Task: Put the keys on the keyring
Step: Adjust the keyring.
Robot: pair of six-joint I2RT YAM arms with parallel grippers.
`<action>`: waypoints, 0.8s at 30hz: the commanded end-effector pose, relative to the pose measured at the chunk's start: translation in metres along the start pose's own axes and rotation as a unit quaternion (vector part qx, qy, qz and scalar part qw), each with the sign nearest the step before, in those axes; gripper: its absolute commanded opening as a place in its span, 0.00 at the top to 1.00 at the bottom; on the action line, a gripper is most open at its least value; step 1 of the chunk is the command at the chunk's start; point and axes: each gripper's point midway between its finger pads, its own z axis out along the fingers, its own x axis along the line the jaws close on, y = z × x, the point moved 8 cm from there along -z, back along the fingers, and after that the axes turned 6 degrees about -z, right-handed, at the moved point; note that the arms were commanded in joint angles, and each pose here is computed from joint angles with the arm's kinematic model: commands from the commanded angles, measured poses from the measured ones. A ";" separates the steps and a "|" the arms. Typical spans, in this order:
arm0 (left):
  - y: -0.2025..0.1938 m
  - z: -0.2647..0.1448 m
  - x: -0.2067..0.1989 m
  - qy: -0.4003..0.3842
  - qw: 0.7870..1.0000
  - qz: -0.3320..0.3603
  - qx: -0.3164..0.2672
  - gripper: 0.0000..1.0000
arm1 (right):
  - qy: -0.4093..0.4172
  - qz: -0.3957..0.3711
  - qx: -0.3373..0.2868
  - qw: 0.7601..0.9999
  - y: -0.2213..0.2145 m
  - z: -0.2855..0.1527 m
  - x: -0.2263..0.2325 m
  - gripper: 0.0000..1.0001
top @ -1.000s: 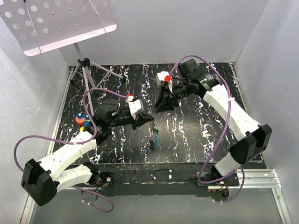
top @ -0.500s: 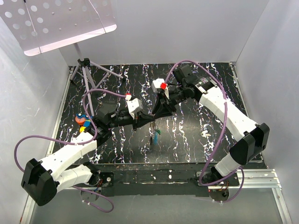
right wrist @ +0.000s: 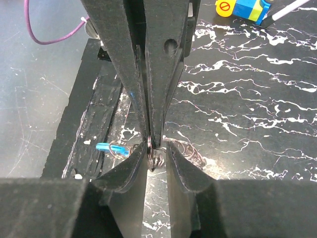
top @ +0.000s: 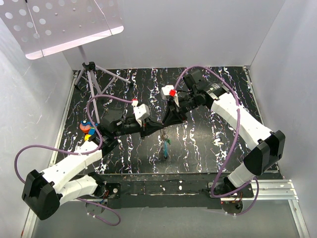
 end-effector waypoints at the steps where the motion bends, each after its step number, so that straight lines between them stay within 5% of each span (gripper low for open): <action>1: 0.021 -0.006 -0.006 -0.005 0.999 0.021 -0.043 1.00 | 0.002 -0.010 0.001 1.000 0.000 -0.002 0.007 0.72; 16: 0.024 -0.009 -0.008 -0.008 0.997 0.010 -0.071 1.00 | 0.014 -0.008 -0.011 1.000 0.001 -0.002 0.012 0.76; 24: 0.020 -0.007 -0.009 -0.011 0.996 -0.009 -0.084 1.00 | 0.033 -0.015 -0.038 0.999 0.011 -0.004 0.019 0.99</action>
